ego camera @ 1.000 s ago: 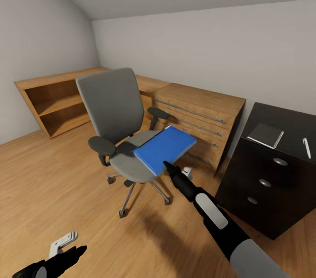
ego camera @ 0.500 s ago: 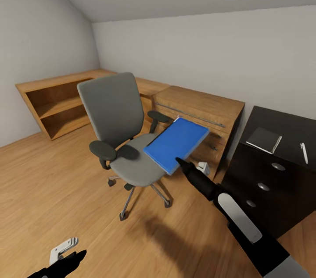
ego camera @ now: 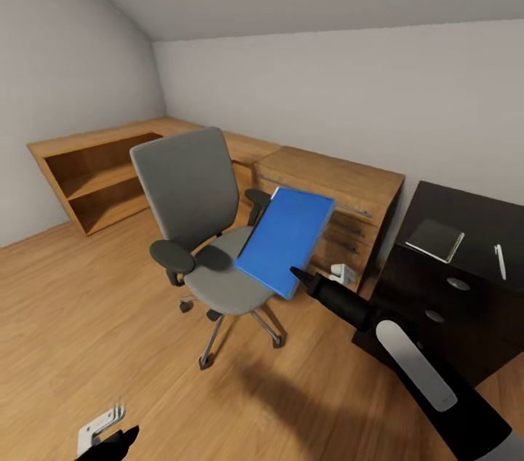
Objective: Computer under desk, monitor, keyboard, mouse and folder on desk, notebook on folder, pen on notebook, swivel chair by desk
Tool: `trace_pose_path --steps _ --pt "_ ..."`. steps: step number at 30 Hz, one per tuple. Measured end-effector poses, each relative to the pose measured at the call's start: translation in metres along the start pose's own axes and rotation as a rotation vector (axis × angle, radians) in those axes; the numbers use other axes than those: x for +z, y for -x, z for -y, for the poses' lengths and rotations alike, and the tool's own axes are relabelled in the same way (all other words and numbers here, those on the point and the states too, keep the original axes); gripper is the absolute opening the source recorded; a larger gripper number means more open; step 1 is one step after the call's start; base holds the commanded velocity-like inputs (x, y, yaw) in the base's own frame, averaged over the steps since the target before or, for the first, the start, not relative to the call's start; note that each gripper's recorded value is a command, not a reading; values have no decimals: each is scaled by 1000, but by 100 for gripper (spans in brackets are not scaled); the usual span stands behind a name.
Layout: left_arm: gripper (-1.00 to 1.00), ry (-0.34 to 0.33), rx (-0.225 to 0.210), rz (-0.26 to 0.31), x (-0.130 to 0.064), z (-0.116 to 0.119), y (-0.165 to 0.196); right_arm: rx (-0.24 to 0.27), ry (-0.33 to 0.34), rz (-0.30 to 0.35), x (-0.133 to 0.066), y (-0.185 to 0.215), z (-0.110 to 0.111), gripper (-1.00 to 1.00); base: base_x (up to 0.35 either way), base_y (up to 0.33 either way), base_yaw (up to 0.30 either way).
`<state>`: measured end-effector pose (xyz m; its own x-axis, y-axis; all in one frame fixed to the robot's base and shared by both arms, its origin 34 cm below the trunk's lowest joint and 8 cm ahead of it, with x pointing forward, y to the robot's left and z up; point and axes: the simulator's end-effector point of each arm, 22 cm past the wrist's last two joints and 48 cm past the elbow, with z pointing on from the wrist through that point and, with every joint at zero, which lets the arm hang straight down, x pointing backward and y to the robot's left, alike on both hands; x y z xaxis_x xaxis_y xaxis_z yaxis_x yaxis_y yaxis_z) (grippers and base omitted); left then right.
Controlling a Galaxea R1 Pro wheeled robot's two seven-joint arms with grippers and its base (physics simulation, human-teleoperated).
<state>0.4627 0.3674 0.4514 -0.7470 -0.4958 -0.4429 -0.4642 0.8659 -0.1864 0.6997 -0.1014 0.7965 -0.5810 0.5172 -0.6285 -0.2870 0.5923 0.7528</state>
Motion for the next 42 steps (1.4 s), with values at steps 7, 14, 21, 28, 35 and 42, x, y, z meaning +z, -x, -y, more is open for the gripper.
trace_pose_path --steps 7,14,21,28,35,42 --pt "100 10 2 44 -7 -1 7 13 10 -5 -2 7 -10 -100 0 0 0" --pt "100 8 8 44 -18 3 13 39 21 -11 -10 21 -19 -100 0 0 -13" --pt "100 46 2 25 -19 -14 -18 31 57 6 -16 39 -46 -100 0 0 -199" --pt "100 71 0 32 -27 -24 -33 17 68 13 -19 51 -63 -100 0 0 -207" --pt "100 81 -6 2 -38 -26 -43 -12 73 16 -21 60 -78 -100 -180 0 -205" --pt "100 83 -8 -7 -48 -24 -42 -22 204 11 -27 67 -114 -100 -113 0 -45"
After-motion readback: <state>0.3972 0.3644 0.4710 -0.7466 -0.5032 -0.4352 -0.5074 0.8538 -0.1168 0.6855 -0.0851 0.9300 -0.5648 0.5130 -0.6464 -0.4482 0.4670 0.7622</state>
